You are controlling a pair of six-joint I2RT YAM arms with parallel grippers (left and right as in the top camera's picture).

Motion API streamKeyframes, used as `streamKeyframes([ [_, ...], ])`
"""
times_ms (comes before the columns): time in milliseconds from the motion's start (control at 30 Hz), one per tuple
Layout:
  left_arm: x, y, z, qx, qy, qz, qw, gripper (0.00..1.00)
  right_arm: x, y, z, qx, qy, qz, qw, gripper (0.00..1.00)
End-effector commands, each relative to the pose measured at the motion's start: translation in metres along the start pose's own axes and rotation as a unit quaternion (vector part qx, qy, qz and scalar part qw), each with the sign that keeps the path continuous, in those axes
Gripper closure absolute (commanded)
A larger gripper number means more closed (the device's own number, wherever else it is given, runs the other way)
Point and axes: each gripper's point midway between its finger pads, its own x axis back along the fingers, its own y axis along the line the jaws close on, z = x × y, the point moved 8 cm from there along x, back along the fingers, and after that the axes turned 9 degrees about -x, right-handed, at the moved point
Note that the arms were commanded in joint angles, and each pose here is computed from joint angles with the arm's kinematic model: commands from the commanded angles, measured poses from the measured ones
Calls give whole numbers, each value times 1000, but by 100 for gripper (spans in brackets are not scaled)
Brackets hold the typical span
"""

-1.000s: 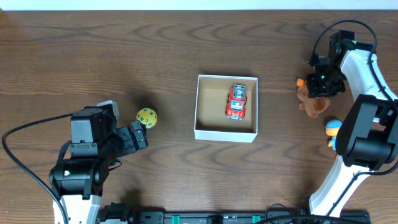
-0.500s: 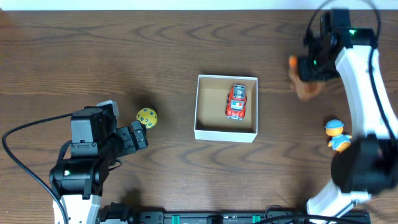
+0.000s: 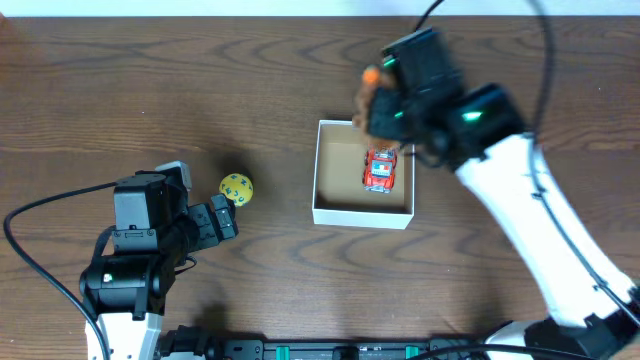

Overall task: Pack container
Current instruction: 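Grasp the brown plush bear and carry it into the box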

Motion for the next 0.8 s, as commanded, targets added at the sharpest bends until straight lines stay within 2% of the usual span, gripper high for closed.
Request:
streamKeyframes([
  [0, 4, -1, -4, 3, -7, 3, 1000, 2, -24, -2, 14, -68, -4, 36, 997, 99],
  [367, 4, -1, -4, 3, -7, 3, 1000, 2, -105, 0, 46, -59, 68, 45, 995, 99],
  [767, 3, -1, -4, 3, -7, 3, 1000, 2, -159, -16, 66, -77, 113, 109, 985, 99],
])
